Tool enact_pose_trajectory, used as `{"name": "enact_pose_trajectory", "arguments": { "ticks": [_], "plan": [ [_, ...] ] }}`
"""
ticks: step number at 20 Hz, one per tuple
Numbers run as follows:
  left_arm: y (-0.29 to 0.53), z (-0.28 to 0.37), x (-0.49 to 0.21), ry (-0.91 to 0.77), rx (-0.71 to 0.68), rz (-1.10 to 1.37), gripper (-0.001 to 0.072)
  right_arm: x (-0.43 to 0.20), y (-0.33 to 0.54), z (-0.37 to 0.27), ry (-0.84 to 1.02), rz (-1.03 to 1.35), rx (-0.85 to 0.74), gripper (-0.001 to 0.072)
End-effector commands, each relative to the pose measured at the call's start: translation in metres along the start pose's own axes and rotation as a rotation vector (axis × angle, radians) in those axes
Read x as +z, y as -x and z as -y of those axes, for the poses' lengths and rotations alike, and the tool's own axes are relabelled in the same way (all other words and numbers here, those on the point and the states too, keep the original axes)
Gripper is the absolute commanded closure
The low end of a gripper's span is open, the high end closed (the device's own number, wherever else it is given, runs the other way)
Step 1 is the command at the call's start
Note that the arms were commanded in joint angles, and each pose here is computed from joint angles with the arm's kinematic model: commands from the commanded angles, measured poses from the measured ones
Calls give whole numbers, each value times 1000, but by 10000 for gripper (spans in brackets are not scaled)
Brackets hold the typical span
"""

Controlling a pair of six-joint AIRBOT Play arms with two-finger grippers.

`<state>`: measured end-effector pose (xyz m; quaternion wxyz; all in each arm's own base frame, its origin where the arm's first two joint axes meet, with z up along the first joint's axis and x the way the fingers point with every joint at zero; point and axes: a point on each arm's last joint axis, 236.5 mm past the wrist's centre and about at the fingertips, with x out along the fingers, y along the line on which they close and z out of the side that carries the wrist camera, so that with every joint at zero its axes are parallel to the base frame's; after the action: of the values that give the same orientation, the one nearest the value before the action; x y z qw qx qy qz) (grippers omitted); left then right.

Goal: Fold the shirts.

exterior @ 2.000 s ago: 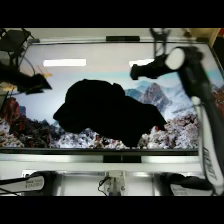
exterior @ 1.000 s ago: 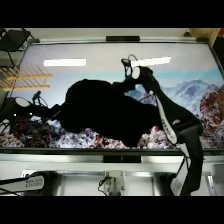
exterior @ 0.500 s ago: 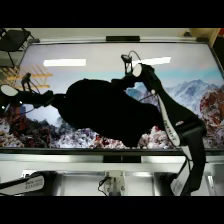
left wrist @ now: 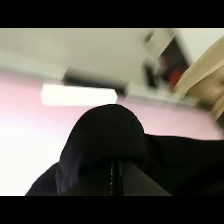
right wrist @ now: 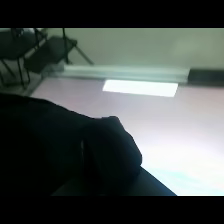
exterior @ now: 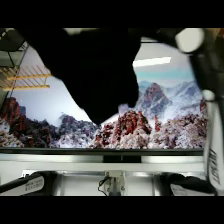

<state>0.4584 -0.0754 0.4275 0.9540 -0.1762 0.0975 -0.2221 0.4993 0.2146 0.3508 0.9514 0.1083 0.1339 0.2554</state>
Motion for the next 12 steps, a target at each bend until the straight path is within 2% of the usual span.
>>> {"name": "enact_pose_trajectory", "arguments": {
  "ticks": [1,3,5,6,11,12],
  "plan": [
    [63,90,70,-140,-121,200,666,30,114,-12,94,-21,-90,657],
    [57,82,30,-111,-112,83,666,-37,158,14,42,-318,-233,657],
    [33,57,-53,-32,-103,-177,666,-120,190,41,-47,-603,-361,656],
    [21,43,-108,5,-98,-338,666,-162,195,47,-72,-703,-374,657],
    [2,22,-368,103,-92,-866,666,-354,196,75,-275,-962,-426,656],
    [8,23,-406,123,-85,-920,666,-375,195,82,-275,-977,-441,612]
  ]
}}
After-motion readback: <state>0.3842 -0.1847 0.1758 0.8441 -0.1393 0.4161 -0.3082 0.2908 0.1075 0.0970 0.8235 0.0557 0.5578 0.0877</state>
